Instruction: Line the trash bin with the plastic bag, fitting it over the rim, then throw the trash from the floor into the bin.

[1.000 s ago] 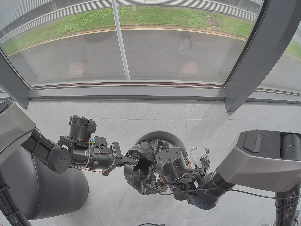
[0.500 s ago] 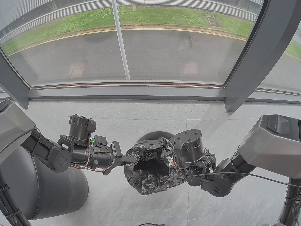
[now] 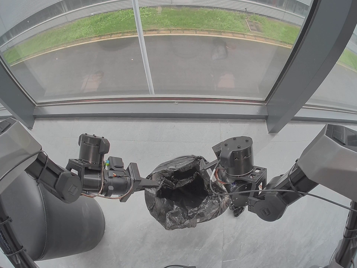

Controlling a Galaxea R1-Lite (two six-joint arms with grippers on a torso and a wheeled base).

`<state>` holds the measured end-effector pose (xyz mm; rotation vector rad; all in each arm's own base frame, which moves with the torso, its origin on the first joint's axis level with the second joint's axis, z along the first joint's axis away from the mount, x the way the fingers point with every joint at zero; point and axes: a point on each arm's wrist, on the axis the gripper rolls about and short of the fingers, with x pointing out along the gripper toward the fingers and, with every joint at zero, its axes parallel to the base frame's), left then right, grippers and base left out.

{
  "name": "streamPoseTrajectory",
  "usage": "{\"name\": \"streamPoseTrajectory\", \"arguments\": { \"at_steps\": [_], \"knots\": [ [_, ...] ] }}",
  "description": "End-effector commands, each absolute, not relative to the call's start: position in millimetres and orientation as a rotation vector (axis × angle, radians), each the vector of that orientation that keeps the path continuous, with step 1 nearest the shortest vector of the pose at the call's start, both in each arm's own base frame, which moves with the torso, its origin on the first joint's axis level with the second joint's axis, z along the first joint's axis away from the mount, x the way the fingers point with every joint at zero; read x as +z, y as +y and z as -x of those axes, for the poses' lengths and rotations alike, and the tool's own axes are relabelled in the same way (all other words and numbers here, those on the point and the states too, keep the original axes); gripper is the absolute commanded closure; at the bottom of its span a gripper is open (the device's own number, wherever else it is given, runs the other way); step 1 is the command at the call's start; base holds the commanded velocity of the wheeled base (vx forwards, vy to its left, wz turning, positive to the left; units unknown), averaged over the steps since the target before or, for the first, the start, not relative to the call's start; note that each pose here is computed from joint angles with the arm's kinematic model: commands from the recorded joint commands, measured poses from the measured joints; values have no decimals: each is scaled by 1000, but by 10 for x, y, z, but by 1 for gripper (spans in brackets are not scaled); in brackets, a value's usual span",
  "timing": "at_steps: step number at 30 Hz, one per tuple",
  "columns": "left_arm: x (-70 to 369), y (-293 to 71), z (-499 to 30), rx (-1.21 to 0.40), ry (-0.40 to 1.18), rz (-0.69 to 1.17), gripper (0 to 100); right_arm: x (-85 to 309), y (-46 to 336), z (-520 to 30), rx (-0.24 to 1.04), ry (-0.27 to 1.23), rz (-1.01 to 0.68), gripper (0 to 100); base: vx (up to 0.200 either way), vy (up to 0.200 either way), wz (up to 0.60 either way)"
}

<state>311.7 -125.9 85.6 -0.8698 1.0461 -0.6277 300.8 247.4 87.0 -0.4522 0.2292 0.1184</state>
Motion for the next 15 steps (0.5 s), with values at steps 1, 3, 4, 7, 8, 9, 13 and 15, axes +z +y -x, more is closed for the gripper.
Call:
{"name": "streamPoseTrajectory", "arguments": {
  "at_steps": [1, 3, 4, 7, 8, 9, 13, 15],
  "knots": [
    [817, -1215, -3152, -610, 1047, 877, 100, 936, 2401, -3052, 95, 220, 440, 0, 0, 0, 0],
    [801, -1184, -3173, -600, 1044, 881, 100, 930, 2365, -3082, 85, 224, 439, 0, 0, 0, 0],
    [803, -1177, -3183, -600, 1042, 883, 100, 923, 2354, -3098, 80, 225, 439, 0, 0, 0, 0],
    [782, -1162, -3225, -594, 1038, 884, 100, 883, 2308, -3145, 63, 236, 440, 0, 0, 0, 0],
    [774, -1167, -3241, -594, 1038, 884, 100, 877, 2299, -3153, 60, 238, 440, 0, 0, 0, 0],
    [766, -1172, -3257, -594, 1038, 884, 100, 871, 2295, -3158, 59, 239, 441, 0, 0, 0, 0],
    [745, -1199, -3360, -599, 1027, 883, 100, 850, 2285, -3194, 51, 242, 436, 0, 0, 0, 0],
    [740, -1207, -3385, -600, 1025, 884, 100, 854, 2287, -3185, 56, 242, 431, 0, 0, 0, 0]
  ]
}}
